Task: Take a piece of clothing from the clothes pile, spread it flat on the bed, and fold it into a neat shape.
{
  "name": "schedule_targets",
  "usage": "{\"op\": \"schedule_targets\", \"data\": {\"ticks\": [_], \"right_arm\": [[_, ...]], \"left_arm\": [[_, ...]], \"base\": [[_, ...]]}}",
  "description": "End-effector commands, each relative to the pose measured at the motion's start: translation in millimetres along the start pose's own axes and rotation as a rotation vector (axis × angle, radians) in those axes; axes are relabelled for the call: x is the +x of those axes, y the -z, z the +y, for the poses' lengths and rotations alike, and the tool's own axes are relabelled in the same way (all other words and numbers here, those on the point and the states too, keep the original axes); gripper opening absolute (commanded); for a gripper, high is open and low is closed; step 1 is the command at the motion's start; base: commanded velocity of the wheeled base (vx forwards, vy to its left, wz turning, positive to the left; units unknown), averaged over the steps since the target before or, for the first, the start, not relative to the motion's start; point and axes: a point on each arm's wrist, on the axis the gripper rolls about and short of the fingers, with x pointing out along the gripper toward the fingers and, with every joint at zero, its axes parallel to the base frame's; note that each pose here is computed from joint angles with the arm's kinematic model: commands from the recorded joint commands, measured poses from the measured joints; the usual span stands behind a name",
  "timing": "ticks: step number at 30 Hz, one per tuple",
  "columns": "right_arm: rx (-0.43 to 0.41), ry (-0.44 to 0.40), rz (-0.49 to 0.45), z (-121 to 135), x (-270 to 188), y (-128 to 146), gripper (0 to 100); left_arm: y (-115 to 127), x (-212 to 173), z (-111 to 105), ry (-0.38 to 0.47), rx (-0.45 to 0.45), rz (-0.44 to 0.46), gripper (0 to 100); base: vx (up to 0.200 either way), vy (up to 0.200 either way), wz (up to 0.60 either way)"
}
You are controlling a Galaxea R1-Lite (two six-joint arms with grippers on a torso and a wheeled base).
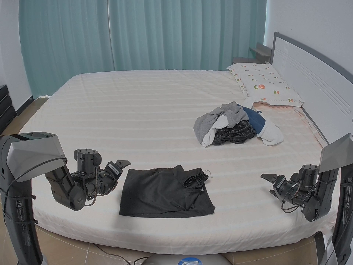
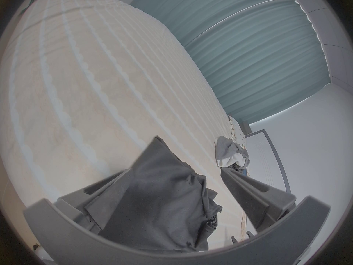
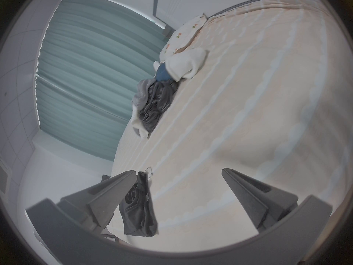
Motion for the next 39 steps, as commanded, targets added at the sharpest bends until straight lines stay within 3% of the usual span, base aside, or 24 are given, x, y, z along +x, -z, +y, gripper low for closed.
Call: {"op": "schedule_targets", "data": {"ticks": [1,11,15,21,24,31,39], "right_arm": [[-0.029,-0.026,0.008,15,-2,9,100],[-0.059,-0.013,0.003,25,1,22,100],[-0.110,0.012,-0.022,29,3,29,100],[-0.274,0.042,-0.026,45,9,59,100],[-0.396,0.094,-0.045,47,15,77,100],[-0.478,0.105,-0.034,52,18,95,100],[-0.640,0.121,-0.029,55,21,98,100]], "left_arm": [[0,2,1,-0.002,-0.002,0.001,100],[1,3,2,-0.006,-0.002,0.005,100],[2,3,2,-0.005,0.000,0.008,100],[4,4,1,-0.002,0.006,0.007,100],[2,3,0,0.003,0.002,-0.007,100],[7,7,3,-0.010,0.009,0.007,100],[11,10,7,-0.022,0.013,0.016,100]], "base": [[0.000,0.200,0.00],[0.000,0.200,0.00],[0.000,0.200,0.00],[0.000,0.000,0.00],[0.000,0.000,0.00],[0.086,0.000,0.00],[0.000,0.000,0.00]]}}
